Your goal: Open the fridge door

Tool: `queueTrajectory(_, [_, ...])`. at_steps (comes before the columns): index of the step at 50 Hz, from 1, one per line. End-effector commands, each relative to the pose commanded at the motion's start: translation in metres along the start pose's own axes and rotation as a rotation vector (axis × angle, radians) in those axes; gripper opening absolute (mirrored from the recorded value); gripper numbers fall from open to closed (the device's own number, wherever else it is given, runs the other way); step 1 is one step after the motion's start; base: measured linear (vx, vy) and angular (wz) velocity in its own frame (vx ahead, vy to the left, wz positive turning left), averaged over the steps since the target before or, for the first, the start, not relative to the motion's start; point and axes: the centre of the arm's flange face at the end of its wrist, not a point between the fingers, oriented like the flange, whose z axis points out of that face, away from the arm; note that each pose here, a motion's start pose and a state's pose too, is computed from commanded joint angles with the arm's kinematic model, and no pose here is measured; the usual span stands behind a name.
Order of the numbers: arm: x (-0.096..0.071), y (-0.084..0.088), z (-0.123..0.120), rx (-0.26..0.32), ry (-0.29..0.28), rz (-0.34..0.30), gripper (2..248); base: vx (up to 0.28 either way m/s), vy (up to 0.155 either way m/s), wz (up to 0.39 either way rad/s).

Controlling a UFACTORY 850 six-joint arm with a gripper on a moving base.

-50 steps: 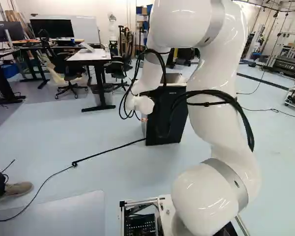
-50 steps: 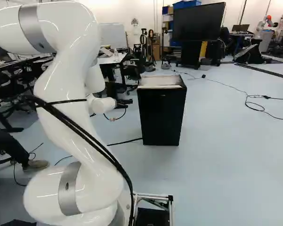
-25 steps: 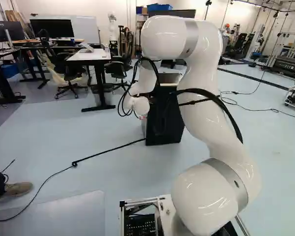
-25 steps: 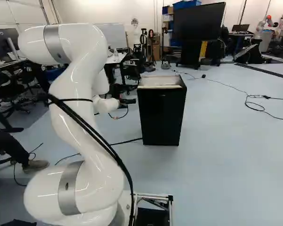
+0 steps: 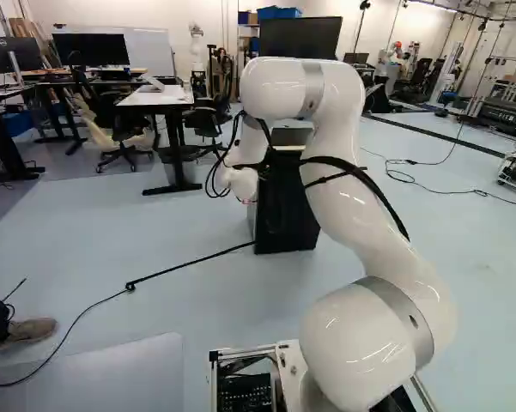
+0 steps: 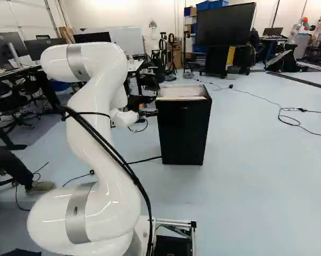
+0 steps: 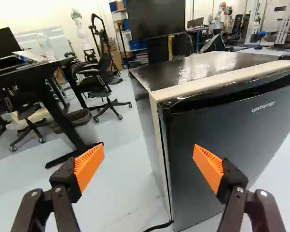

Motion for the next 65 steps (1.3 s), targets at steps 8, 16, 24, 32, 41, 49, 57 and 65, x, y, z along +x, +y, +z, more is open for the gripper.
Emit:
queueTrajectory(8, [0.001, -0.001, 0.010, -0.024, 0.034, 0.018, 247, 0.000, 0.000, 0.000])
queueTrajectory(16, [0.002, -0.002, 0.012, -0.048, 0.054, 0.033, 247, 0.000, 0.000, 0.000])
queueTrajectory(24, [0.002, -0.003, 0.010, -0.073, 0.066, 0.047, 247, 0.000, 0.000, 0.000])
queueTrajectory(32, [0.001, -0.008, 0.007, -0.091, 0.076, 0.059, 247, 0.000, 0.000, 0.000])
queueTrajectory(41, [-0.002, -0.017, 0.001, -0.107, 0.087, 0.072, 247, 0.000, 0.000, 0.000])
queueTrajectory(49, [-0.004, -0.026, -0.004, -0.119, 0.096, 0.084, 247, 0.000, 0.000, 0.000])
queueTrajectory(57, [-0.007, -0.036, -0.005, -0.133, 0.109, 0.099, 247, 0.000, 0.000, 0.000])
queueTrajectory(65, [-0.010, -0.047, 0.001, -0.149, 0.129, 0.120, 247, 0.000, 0.000, 0.000])
